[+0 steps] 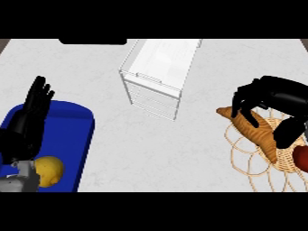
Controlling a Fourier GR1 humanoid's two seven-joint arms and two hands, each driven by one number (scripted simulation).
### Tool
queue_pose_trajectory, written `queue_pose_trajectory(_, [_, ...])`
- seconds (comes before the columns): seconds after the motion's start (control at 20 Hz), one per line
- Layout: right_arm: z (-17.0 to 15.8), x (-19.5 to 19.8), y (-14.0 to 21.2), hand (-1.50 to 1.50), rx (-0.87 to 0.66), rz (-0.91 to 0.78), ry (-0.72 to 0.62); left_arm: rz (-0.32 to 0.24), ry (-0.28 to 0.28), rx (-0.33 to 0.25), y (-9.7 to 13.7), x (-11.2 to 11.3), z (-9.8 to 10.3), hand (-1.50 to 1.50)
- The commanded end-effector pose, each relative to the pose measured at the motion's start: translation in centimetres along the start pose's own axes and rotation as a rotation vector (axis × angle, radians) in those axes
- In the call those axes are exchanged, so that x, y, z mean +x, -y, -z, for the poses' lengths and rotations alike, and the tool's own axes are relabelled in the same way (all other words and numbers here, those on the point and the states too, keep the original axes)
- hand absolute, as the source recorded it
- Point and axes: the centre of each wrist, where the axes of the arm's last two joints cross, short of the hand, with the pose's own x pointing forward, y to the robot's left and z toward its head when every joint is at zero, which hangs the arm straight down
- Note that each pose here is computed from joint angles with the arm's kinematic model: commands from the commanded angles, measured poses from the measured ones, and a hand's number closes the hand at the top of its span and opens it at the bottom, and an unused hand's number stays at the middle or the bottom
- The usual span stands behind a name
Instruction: Pick the croissant from the placemat and place it in the tiered shelf
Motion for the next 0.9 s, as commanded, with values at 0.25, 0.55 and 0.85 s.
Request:
queue_pose_trajectory(0.25, [-2.5, 1.2, 10.3, 1.50, -0.256, 0.144, 0.005, -0.005, -0.010, 0.001, 1.0, 0.1, -0.6, 0.00])
queue_pose_trajectory(0.55, [1.9, 2.2, 13.1, 1.50, -0.290, 0.141, -0.060, -0.008, -0.004, 0.010, -0.5, -0.4, -0.5, 0.00])
queue_pose_trajectory(0.85, [5.5, -0.3, 12.9, 1.50, -0.325, 0.162, -0.071, -0.011, 0.002, 0.003, 0.3, 0.4, -0.5, 0.00])
